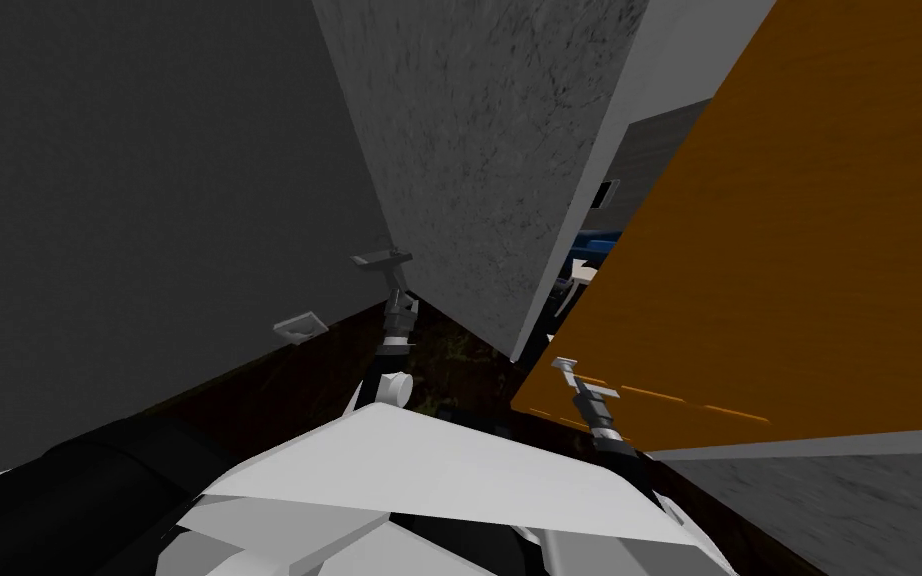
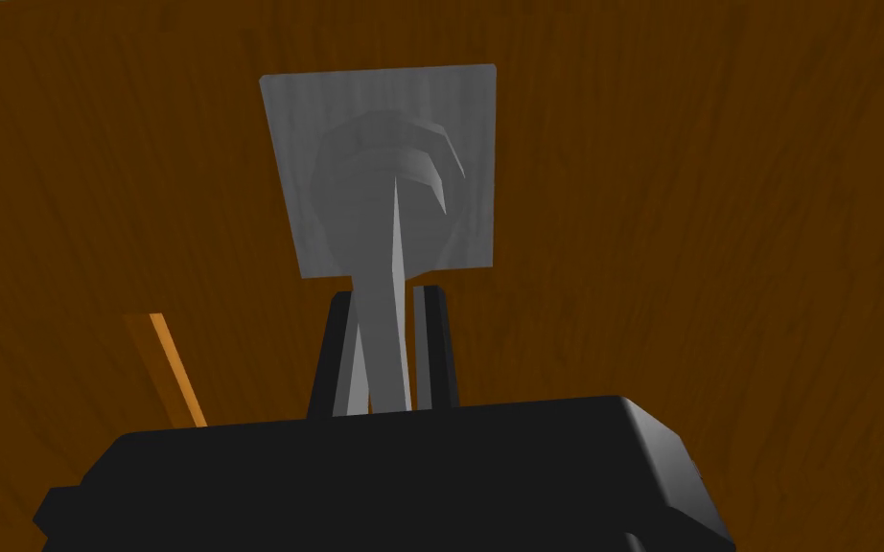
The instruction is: Pull the door open
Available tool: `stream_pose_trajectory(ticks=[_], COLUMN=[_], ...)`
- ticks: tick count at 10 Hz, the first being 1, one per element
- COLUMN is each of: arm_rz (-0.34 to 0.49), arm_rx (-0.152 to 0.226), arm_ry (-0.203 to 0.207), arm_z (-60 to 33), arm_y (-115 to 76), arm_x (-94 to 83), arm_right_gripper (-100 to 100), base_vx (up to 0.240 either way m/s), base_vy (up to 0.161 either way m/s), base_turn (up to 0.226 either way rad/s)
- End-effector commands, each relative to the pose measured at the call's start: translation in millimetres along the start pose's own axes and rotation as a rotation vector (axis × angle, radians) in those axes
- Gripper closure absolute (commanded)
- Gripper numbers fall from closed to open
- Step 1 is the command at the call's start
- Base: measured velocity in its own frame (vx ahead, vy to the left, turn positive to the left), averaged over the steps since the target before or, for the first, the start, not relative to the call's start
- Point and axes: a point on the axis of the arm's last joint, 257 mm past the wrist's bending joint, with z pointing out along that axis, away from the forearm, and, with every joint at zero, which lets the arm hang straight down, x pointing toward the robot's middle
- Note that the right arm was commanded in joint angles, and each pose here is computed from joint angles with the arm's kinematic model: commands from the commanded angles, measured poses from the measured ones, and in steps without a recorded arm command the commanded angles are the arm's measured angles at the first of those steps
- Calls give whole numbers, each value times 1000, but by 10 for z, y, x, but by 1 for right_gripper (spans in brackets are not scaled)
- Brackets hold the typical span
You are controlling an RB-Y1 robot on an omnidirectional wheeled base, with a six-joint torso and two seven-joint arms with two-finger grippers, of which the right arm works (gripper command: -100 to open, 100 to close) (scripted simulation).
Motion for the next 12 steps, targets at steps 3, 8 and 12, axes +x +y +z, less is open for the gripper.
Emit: stream_pose_trajectory(ticks=[3,8,12], arm_rz=[-2,3,1], arm_rx=[-1,6,2], arm_ry=[36,63,73], arm_z=[-241,-435,-600], arm_y=[16,-7,8], arm_x=[-60,-49,-104], arm_right_gripper=[100,100,100], base_vx=[-211,-163,-222], base_vy=[-54,-68,-92], base_turn=[141,140,183])
